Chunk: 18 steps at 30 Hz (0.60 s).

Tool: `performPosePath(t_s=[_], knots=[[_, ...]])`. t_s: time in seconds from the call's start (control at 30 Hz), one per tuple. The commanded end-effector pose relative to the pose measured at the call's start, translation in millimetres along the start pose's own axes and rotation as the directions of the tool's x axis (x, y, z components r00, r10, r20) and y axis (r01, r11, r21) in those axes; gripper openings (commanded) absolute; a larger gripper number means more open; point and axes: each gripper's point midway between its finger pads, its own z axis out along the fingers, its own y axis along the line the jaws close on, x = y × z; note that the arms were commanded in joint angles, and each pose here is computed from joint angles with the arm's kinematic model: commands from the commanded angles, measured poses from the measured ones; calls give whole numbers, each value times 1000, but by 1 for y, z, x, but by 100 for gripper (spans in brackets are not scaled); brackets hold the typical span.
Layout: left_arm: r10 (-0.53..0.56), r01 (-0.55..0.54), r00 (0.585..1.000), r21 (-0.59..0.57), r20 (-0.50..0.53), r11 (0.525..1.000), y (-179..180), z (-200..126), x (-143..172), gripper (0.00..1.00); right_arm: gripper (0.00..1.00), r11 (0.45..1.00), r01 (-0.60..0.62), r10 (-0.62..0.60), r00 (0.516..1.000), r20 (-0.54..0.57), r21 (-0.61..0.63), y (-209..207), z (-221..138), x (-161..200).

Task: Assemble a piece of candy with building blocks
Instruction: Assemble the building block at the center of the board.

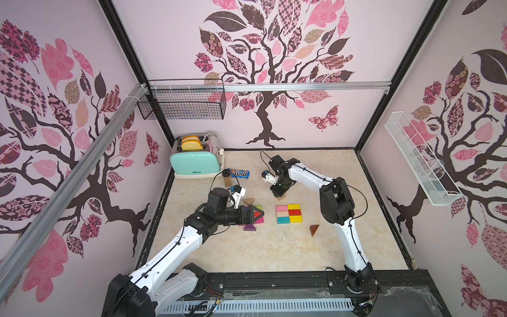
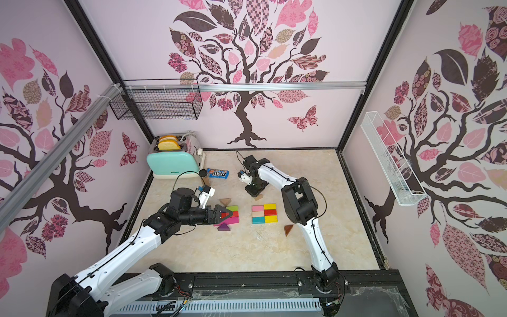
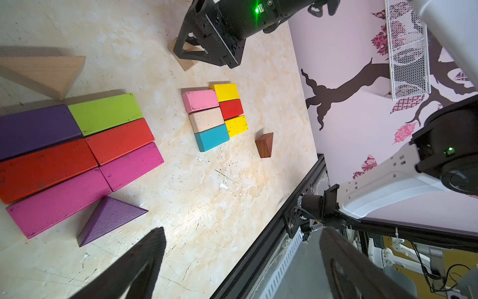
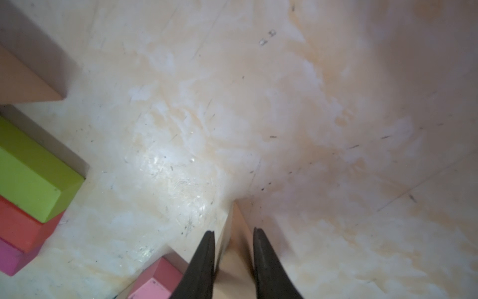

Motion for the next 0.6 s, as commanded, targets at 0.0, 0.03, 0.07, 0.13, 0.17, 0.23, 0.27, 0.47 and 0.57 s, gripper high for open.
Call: performPosePath(t_s=[0.0, 0.03, 0.07, 0.13, 0.17, 0.23, 0.27, 0.47, 0.57], knots=[[3, -3, 1000, 5, 9, 1000, 0, 2, -3, 97, 24, 999, 44, -44, 999, 7, 20, 3, -6, -5], [1, -1, 1000, 4, 8, 1000, 1, 2, -3, 97, 23, 998, 53, -53, 999, 5, 25, 3, -6, -4], [2, -3, 1000, 6, 8, 1000, 0, 2, -4, 97, 22, 997, 65, -66, 998, 2, 36, 3, -6, -3], [2, -2, 1000, 7, 8, 1000, 0, 2, -4, 97, 21, 995, 84, -84, 996, -7, 56, 2, -6, -1], [4, -4, 1000, 9, 8, 1000, -1, 2, -4, 97, 21, 994, 91, -91, 996, -12, 60, 1, -6, 0], [4, -4, 1000, 8, 9, 1000, -1, 1, -4, 97, 21, 992, 108, -108, 994, -15, 66, 1, -6, 3], [4, -4, 1000, 8, 9, 1000, -1, 1, -5, 97, 20, 991, 116, -115, 993, -15, 70, 1, -6, 4], [2, -2, 1000, 7, 4, 1000, -1, 3, -5, 97, 20, 984, 169, -169, 986, -3, 59, 6, -10, 11], [1, -1, 1000, 12, 1, 1000, -1, 4, -5, 97, 20, 980, 188, -189, 982, 6, 68, 6, -15, 12]])
